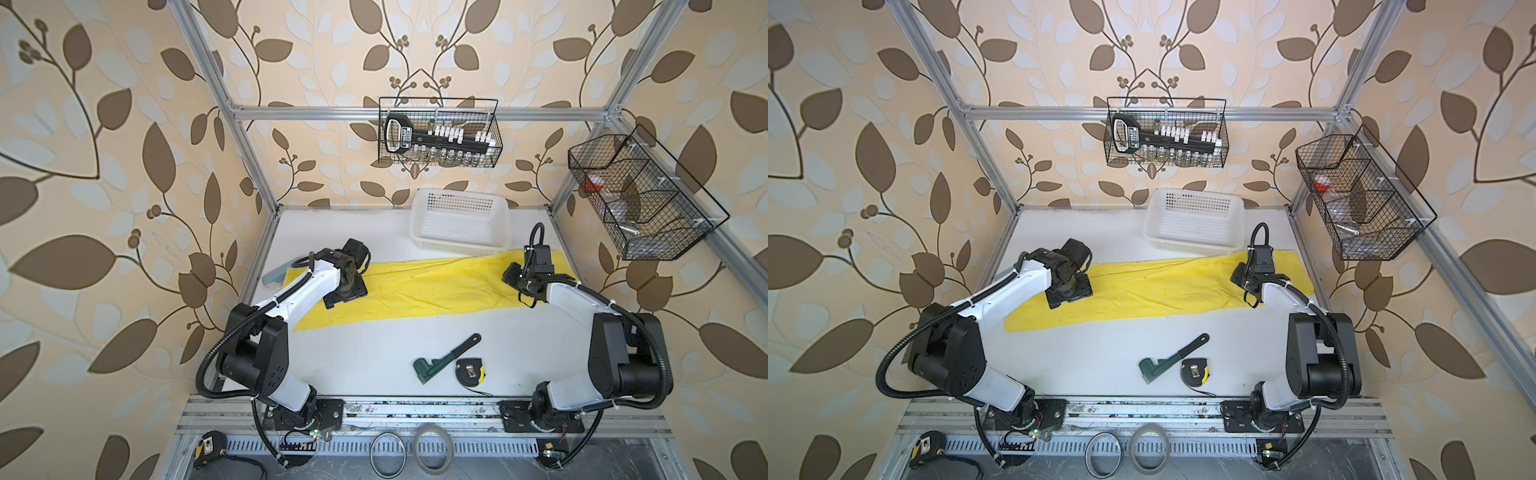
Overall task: Fold and stack the trousers
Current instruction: Fold the trousers at the center of the table, then rotate the trousers at the center of the table.
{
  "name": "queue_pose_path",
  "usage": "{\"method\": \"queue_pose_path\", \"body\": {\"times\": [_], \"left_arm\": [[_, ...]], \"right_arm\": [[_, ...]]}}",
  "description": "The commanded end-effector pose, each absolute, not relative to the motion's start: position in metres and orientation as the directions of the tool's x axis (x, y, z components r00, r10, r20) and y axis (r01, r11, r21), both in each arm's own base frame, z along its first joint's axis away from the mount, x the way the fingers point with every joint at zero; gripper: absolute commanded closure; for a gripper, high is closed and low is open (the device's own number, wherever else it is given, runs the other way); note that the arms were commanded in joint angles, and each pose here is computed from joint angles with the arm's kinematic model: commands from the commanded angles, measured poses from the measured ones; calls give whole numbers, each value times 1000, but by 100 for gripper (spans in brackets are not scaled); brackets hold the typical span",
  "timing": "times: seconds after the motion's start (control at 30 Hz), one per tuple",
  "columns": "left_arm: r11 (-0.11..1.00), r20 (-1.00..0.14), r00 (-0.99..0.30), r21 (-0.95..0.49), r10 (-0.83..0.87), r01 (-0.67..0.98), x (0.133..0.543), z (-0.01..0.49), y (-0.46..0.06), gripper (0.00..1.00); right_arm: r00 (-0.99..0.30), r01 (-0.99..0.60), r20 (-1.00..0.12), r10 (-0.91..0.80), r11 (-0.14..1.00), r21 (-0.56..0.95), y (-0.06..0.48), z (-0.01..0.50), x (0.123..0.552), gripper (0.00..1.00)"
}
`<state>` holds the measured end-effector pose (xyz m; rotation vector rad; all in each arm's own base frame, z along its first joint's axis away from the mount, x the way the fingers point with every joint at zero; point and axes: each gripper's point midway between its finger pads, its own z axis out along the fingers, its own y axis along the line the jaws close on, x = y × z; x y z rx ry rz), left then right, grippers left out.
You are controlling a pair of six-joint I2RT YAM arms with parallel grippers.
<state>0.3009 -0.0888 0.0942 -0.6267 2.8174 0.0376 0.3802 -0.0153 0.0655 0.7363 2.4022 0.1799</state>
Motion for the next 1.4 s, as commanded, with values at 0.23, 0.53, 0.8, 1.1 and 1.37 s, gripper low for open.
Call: {"method": "queue_pose_path", "body": {"times": [0.23, 0.53, 0.8, 1.1, 1.37], "left_arm": [[928, -198, -908, -22, -370, -373, 326, 49, -110, 23], [926, -126, -921, 35, -368, -375, 303, 22, -103, 27], [927, -88, -926, 56, -367, -372, 270, 25, -94, 27], [909, -166, -896, -18, -413, -416, 296, 58, -83, 23], [830, -136, -826, -218, -547, -514, 318, 54, -65, 20]], "right_arm": [[-729, 495, -386, 566, 825, 273, -3, 13, 352, 50], [-693, 639, -303, 654, 752, 160, -17, -3, 286, 52], [-656, 683, -329, 679, 720, 124, -27, 9, 246, 51], [-702, 185, -607, 374, 918, 352, 75, 114, 303, 48], [-630, -301, -776, -21, 928, 220, 215, 135, 311, 36]]}}
